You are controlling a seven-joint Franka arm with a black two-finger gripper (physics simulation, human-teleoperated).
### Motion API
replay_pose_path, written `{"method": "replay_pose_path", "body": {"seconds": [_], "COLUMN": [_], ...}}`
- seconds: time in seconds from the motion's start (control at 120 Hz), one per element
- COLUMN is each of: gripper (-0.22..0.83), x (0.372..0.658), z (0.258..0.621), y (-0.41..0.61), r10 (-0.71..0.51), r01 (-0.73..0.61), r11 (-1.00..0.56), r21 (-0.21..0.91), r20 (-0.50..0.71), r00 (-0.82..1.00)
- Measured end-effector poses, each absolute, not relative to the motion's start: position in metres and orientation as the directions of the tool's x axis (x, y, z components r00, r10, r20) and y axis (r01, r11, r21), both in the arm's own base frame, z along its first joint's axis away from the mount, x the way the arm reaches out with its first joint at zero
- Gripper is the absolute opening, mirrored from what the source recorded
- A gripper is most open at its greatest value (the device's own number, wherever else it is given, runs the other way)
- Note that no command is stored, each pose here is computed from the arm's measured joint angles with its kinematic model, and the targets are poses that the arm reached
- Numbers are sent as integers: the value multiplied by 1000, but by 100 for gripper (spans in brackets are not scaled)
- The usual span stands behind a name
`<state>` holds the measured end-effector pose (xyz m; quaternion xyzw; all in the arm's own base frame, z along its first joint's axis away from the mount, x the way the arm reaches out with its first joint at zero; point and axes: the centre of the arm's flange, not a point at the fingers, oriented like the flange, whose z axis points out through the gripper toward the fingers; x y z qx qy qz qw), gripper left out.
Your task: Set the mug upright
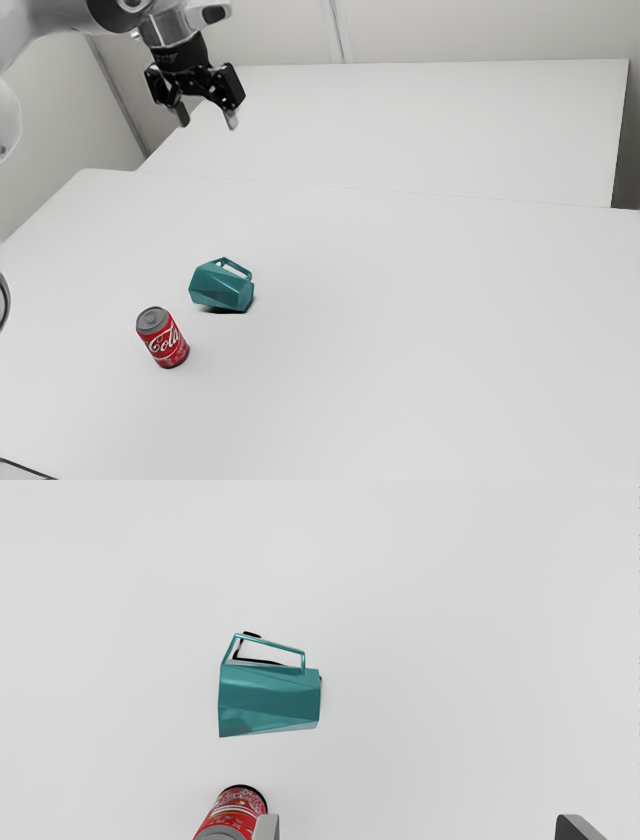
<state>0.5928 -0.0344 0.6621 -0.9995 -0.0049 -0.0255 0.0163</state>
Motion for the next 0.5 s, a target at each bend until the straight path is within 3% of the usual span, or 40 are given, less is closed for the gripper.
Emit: {"method": "replay_pose_path", "body": {"seconds": [0.2, 0.367, 0.5], "gripper": [61, 61, 62], "x": [586, 583, 578], "z": [638, 573, 510], "y": [-14, 115, 166], "r10": [60, 245, 255], "r01": [60, 268, 313], "r11": [-998, -922, -826], "r21": [16, 279, 469], "r20": [0, -117, -184], "r00": [998, 963, 949]}}
